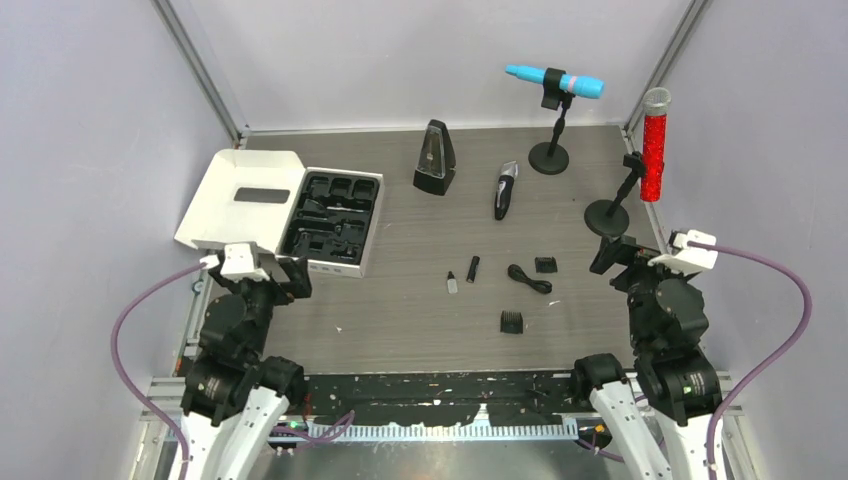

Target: Sort the hair-cutting tools

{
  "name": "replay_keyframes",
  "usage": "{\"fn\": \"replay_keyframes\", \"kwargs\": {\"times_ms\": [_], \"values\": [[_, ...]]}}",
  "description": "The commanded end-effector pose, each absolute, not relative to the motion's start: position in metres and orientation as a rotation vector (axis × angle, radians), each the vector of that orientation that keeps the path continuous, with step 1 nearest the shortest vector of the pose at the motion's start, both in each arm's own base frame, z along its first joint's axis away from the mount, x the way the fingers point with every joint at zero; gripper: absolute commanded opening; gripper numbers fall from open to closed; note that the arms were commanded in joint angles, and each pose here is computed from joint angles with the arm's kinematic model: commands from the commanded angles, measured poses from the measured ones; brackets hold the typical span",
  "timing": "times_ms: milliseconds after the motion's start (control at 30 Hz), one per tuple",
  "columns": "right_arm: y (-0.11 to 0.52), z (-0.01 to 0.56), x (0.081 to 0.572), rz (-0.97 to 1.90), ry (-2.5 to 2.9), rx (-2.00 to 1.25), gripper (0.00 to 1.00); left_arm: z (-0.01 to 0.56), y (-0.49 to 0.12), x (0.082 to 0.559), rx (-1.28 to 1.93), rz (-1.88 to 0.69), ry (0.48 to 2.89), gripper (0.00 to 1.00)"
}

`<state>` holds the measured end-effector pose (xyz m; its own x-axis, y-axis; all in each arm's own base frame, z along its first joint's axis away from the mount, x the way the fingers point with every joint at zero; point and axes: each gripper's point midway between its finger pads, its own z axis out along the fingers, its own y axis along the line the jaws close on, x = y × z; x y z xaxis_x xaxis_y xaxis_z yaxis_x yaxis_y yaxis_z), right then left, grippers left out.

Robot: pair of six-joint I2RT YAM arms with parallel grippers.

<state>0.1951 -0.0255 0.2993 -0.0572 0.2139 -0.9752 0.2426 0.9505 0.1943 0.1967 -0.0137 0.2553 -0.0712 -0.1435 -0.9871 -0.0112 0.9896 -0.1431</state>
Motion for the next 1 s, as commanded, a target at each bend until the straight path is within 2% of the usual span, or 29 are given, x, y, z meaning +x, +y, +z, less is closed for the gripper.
{"fn": "replay_keyframes", "kwargs": {"times_ms": [0, 200, 433, 767, 967], "values": [[-0.037, 0.303, 0.183, -0.053, 1.572, 0.406, 0.95, 0.267, -0.029, 0.207, -0.081, -0.162, 1.692, 0.99], [-0.039, 0.297, 0.172, -0.016, 1.486, 0.413, 0.95, 0.270, -0.046, 0.235, -0.064, -0.184, 1.803, 0.99], [-0.034, 0.294, 0.171, 0.021, 1.473, 0.404, 0.95, 0.255, -0.081, 0.293, -0.041, -0.221, 2.056, 0.99], [-0.030, 0.293, 0.171, 0.033, 1.475, 0.371, 0.95, 0.211, -0.117, 0.393, -0.007, -0.187, 2.256, 0.99], [-0.032, 0.292, 0.168, 0.019, 1.471, 0.362, 0.95, 0.170, -0.144, 0.426, 0.059, -0.249, 2.367, 0.99]]}}
